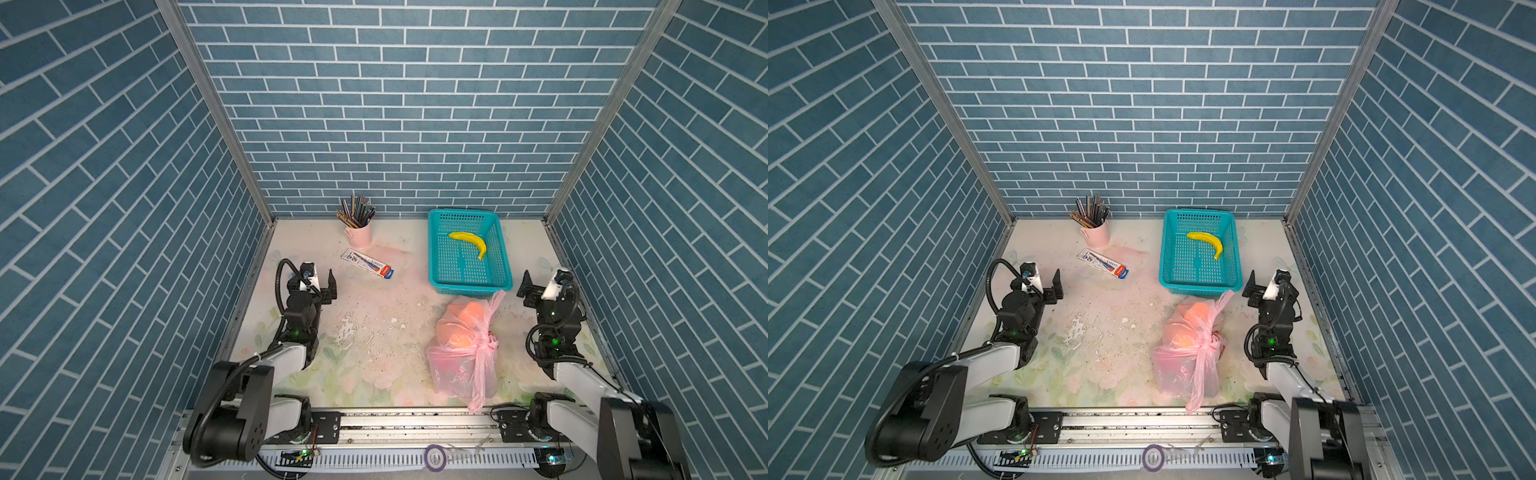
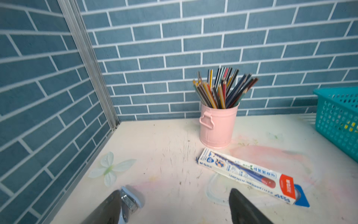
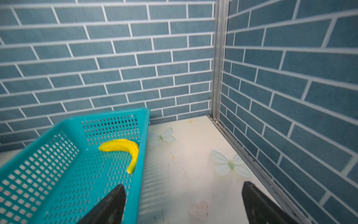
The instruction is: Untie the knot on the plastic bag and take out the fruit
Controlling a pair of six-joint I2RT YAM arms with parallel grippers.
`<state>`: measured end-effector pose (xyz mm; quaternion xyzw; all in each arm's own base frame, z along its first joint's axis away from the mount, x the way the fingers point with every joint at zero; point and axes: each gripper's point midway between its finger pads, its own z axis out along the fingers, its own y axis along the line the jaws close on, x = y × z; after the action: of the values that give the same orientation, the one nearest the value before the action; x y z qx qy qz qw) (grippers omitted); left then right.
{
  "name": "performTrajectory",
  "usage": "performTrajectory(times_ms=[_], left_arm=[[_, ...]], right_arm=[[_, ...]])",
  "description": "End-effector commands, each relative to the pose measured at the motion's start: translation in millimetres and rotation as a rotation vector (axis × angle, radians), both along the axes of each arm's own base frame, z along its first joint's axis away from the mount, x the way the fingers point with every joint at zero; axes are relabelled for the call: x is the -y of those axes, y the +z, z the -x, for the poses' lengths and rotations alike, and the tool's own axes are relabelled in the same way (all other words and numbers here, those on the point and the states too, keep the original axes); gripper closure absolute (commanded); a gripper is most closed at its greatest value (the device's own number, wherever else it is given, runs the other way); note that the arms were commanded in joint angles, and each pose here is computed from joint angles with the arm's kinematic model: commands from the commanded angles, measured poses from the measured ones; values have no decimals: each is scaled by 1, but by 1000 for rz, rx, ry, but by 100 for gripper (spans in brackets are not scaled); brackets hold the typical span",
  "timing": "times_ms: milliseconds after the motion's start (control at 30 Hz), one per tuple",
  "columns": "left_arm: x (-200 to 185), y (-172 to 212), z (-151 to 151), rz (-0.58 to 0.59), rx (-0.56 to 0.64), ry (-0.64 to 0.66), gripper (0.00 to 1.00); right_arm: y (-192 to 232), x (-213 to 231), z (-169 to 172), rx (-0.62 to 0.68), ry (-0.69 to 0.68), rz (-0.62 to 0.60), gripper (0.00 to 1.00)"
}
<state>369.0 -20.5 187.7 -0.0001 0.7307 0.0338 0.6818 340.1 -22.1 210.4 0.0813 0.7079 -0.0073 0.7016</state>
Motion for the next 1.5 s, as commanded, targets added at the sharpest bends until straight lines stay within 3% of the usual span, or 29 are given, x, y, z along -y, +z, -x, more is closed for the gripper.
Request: performTrajectory(times_ms=[0, 167, 333, 533, 667, 800, 1000, 1300, 1467], left_arm=[[9, 23, 2, 5, -10, 28, 13], [63, 67, 8, 124, 17, -156, 13], [140, 98, 20, 287, -52, -479, 15], [231, 112, 55, 304, -165, -790, 23], [294, 104, 91, 228, -220, -997, 26], [351, 86, 131, 70, -251, -1192, 26], [394, 50, 173, -170, -261, -1378, 26], [421, 14, 177, -295, -276, -1422, 26], [432, 0, 175, -341, -291, -1441, 26]], right_arm=[[-22, -5, 12, -190, 3, -167, 8], [-1, -27, 32, -291, 94, -357, 10], [8, -66, 53, -433, 281, -479, 14], [-11, -99, 84, -674, 401, -620, 22], [-26, -108, 104, -768, 428, -666, 26], [-31, -122, 125, -833, 495, -742, 30], [-36, -134, 156, -939, 541, -809, 33], [-54, -131, 187, -1034, 483, -831, 42], [-59, -146, 188, -1037, 563, -896, 56]])
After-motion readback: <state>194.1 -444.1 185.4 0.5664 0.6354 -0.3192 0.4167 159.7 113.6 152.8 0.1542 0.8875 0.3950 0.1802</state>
